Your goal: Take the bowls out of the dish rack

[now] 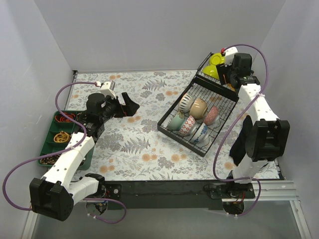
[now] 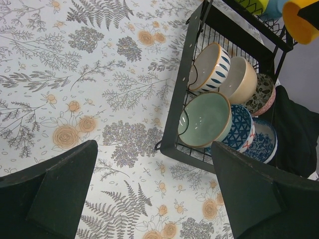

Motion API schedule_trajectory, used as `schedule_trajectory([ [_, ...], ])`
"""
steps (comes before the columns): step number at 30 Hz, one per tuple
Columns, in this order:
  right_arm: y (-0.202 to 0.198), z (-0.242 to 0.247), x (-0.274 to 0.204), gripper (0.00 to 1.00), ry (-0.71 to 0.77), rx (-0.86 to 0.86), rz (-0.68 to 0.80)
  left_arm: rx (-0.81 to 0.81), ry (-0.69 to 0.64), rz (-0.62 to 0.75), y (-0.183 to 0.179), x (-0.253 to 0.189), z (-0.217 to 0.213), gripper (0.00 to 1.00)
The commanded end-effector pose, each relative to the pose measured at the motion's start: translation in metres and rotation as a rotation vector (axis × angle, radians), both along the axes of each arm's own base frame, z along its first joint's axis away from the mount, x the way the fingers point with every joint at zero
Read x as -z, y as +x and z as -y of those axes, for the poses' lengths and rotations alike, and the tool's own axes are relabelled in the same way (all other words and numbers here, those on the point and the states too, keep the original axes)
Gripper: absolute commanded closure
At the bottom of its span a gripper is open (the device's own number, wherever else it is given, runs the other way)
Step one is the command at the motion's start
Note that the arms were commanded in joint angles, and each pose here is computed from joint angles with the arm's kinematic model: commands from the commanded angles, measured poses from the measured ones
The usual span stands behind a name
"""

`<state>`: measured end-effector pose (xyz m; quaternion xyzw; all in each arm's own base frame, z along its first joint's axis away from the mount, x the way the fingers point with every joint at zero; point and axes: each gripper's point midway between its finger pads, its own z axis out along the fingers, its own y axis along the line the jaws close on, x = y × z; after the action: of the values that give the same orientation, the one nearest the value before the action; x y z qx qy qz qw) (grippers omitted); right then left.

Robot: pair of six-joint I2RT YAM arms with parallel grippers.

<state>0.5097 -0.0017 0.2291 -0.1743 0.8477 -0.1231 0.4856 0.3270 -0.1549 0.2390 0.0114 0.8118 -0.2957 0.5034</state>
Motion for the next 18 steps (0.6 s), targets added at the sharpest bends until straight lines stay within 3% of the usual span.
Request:
schedule_trajectory([
  [1, -0.015, -0.053, -0.051, 0.66, 0.205, -0.095, 0.139, 0.046, -0.021, 0.029, -0.004, -0.013, 0.007, 0.02],
  [9, -0.065, -0.101, -0.080, 0.66, 0.494, -0.190, 0.231, 0.087, -0.037, 0.059, -0.007, -0.017, 0.013, 0.02],
  [18, -0.139, -0.162, -0.095, 0.67, 0.896, -0.358, 0.224, 0.200, -0.135, 0.070, -0.020, -0.022, 0.033, 0.02],
])
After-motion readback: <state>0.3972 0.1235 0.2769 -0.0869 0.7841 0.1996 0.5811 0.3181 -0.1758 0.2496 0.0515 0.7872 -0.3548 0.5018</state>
